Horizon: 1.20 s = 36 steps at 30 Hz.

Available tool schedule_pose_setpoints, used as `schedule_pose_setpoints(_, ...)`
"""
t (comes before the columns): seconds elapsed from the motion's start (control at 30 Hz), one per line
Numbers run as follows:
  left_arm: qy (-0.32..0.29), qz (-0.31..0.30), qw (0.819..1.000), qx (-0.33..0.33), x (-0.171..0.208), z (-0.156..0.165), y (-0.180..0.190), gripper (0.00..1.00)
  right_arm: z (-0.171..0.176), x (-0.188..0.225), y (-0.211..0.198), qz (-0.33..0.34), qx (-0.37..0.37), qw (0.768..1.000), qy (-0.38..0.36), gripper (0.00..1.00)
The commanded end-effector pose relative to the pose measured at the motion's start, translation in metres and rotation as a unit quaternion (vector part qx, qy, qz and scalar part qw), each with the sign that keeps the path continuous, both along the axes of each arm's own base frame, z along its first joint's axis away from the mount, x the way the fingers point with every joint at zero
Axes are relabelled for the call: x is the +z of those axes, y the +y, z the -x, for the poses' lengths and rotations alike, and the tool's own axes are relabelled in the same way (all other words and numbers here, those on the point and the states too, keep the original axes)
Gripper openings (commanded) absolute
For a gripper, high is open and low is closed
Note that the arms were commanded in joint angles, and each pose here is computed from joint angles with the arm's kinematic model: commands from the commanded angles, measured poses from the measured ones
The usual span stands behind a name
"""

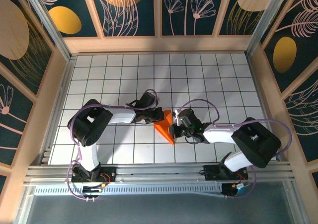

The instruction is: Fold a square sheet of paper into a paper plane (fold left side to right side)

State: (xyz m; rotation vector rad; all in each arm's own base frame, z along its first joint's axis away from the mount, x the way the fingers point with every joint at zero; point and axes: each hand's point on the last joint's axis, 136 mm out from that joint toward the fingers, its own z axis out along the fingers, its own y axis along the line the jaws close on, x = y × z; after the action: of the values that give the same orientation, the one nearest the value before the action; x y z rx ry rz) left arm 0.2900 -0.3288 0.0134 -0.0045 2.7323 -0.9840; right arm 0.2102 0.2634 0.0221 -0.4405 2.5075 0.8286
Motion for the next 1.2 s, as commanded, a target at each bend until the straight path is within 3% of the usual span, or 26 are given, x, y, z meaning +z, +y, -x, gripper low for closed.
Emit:
schedule_pose_setpoints(0.0, 0.032, -0.036, 0.999, -0.001, -0.026, 0.014, 0.009, 0.00, -0.010, 0.005, 0.004, -0.003, -0.004, 1.000, -0.011, 0.00)
schedule_pose_setpoints(0.3, 0.006, -0.031, 0.999, 0.012, -0.010, 0.003, 0.008, 0.06, 0.002, -0.015, -0.005, 0.016, 0.000, 1.000, 0.017, 0.00)
schedule_pose_setpoints(0.6, -0.063, -0.010, 0.997, 0.037, 0.052, -0.034, 0.009, 0.18, 0.014, -0.028, -0.014, 0.030, 0.001, 0.999, 0.036, 0.00)
schedule_pose_setpoints(0.73, -0.100, -0.005, 0.993, 0.062, 0.080, -0.039, 0.025, 0.16, 0.014, -0.029, -0.014, 0.031, 0.002, 0.999, 0.036, 0.00)
schedule_pose_setpoints(0.93, -0.129, 0.052, 0.990, 0.037, 0.098, -0.002, 0.036, 0.08, 0.013, -0.028, -0.013, 0.035, 0.006, 0.999, 0.034, 0.00)
schedule_pose_setpoints(1.17, -0.109, 0.123, 0.986, 0.002, 0.096, 0.044, 0.024, 0.04, 0.016, -0.033, -0.015, 0.042, 0.009, 0.998, 0.041, 0.00)
